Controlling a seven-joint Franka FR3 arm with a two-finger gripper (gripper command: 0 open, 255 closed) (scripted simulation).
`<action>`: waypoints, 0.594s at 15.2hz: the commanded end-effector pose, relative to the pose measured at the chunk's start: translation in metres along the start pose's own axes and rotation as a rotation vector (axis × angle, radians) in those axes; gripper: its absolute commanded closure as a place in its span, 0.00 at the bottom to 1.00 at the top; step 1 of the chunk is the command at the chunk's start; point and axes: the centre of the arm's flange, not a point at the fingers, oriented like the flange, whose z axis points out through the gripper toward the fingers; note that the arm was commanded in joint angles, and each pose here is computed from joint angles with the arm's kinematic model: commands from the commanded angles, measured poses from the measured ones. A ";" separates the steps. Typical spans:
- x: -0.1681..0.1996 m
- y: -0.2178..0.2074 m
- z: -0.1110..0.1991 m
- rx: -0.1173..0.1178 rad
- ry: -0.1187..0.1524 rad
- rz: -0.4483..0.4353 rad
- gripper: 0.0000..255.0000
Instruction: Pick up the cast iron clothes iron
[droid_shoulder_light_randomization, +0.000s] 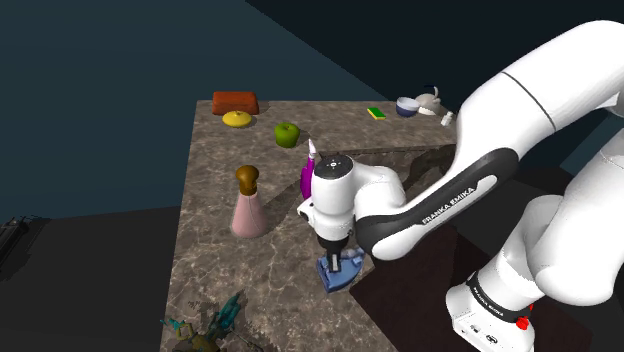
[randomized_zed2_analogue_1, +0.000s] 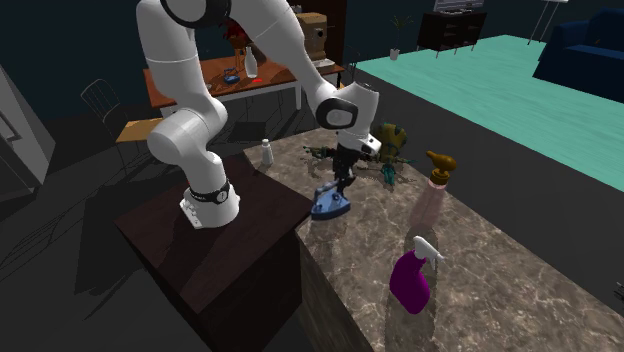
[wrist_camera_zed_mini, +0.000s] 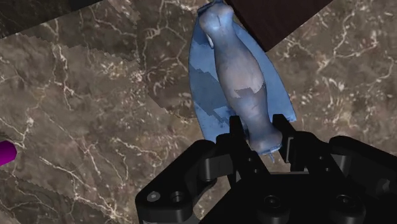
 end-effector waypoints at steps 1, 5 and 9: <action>-0.003 0.000 -0.010 0.000 0.000 0.000 1.00; -0.007 0.001 -0.031 0.000 0.000 0.000 1.00; -0.011 0.001 -0.052 0.000 0.000 0.000 1.00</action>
